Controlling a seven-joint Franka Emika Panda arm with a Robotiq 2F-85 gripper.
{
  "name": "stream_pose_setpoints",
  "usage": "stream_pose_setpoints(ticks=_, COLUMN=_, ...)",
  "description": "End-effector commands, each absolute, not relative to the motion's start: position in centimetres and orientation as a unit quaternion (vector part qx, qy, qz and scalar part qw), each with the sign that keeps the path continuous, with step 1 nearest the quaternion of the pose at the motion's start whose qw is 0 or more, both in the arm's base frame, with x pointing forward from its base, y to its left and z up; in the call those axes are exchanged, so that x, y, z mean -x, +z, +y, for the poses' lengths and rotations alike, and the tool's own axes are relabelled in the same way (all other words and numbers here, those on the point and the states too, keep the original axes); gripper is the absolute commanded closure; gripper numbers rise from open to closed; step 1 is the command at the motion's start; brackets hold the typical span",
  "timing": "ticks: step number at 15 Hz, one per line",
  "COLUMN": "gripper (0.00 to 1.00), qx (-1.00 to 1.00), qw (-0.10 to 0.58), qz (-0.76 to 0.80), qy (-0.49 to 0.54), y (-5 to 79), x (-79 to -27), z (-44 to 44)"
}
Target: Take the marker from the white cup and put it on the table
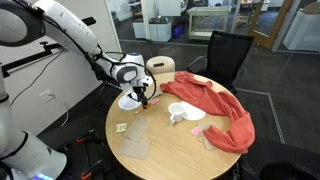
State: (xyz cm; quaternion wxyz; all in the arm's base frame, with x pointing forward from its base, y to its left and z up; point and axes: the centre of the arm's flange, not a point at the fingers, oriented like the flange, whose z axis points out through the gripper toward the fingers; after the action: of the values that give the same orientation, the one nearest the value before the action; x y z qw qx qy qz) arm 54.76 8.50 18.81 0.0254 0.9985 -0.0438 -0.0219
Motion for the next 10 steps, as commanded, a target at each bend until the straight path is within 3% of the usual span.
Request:
stream_pose_setpoints(ticks=1, gripper=0.00, qx=-0.998, qw=0.027, qz=-0.060, qy=0.009, y=22.9, x=-52.2, z=8.0)
stream_pose_setpoints(ticks=10, gripper=0.00, qx=-0.999, qw=0.020, qz=-0.050, qy=0.004, y=23.3, x=-52.9, z=8.1)
